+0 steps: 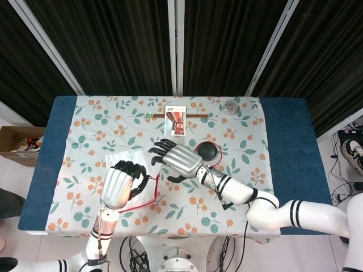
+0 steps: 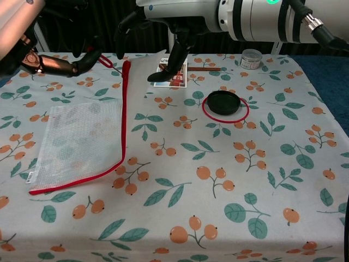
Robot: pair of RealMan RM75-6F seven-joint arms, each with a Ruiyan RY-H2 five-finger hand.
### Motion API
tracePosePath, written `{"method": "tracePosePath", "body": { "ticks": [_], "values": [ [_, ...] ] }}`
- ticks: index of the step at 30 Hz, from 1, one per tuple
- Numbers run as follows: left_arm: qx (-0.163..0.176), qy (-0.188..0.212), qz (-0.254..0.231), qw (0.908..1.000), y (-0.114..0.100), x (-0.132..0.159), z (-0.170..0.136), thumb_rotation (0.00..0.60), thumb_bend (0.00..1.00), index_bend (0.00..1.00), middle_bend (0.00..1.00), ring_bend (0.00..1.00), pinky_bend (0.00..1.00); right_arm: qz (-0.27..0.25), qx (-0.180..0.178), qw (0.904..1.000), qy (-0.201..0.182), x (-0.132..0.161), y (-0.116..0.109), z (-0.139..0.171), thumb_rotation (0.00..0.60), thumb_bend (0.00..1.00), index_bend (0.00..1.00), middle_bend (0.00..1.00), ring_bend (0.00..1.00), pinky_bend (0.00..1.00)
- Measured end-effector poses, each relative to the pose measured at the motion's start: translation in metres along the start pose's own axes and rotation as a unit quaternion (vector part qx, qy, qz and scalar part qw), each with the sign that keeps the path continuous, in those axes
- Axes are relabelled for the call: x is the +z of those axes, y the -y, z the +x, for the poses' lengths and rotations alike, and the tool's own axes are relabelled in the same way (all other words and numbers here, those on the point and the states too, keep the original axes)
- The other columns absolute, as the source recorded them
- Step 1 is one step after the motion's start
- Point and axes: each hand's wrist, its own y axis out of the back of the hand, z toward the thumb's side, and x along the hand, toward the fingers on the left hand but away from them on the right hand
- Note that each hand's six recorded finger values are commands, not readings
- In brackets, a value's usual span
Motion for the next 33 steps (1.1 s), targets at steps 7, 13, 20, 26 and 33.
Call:
{"method": "tracePosePath", "body": {
  "ticks": [7, 13, 20, 26, 33],
  "values": [
    [0.001, -0.007, 0.000, 1.0000, -0.002, -0.005, -0.001, 0.600, 0.36, 0.72, 0.68, 0.60, 0.63, -0.018, 0.000, 0.9998, -0.002, 0.002, 0.004, -0.008, 0.600, 0.30, 0.49, 0.17, 0.00, 0.00],
    [0.002, -0.016, -0.001, 0.9999, -0.003, -0.009, -0.003, 0.600, 0.36, 0.72, 0.68, 0.60, 0.63, -0.038, -0.019, 0.9991, -0.004, 0.005, 0.003, -0.016, 0.600, 0.42, 0.75, 0.29, 0.07, 0.06],
    [-0.003, -0.022, -0.010, 0.9997, -0.003, -0.011, -0.010, 0.600, 0.36, 0.73, 0.69, 0.60, 0.63, -0.077, -0.061, 0.9951, -0.007, 0.012, -0.010, -0.028, 0.600, 0.48, 0.86, 0.35, 0.11, 0.08],
    [-0.008, -0.030, -0.017, 0.9994, -0.001, -0.015, -0.014, 0.600, 0.37, 0.73, 0.69, 0.60, 0.63, -0.086, -0.074, 0.9935, -0.008, 0.016, -0.019, -0.034, 0.600, 0.48, 0.87, 0.37, 0.12, 0.08],
    [-0.012, -0.039, -0.016, 0.9990, 0.000, -0.020, -0.021, 0.600, 0.37, 0.73, 0.69, 0.60, 0.63, -0.094, -0.096, 0.9910, -0.007, 0.018, -0.031, -0.036, 0.600, 0.49, 0.88, 0.37, 0.13, 0.08]
  ]
}}
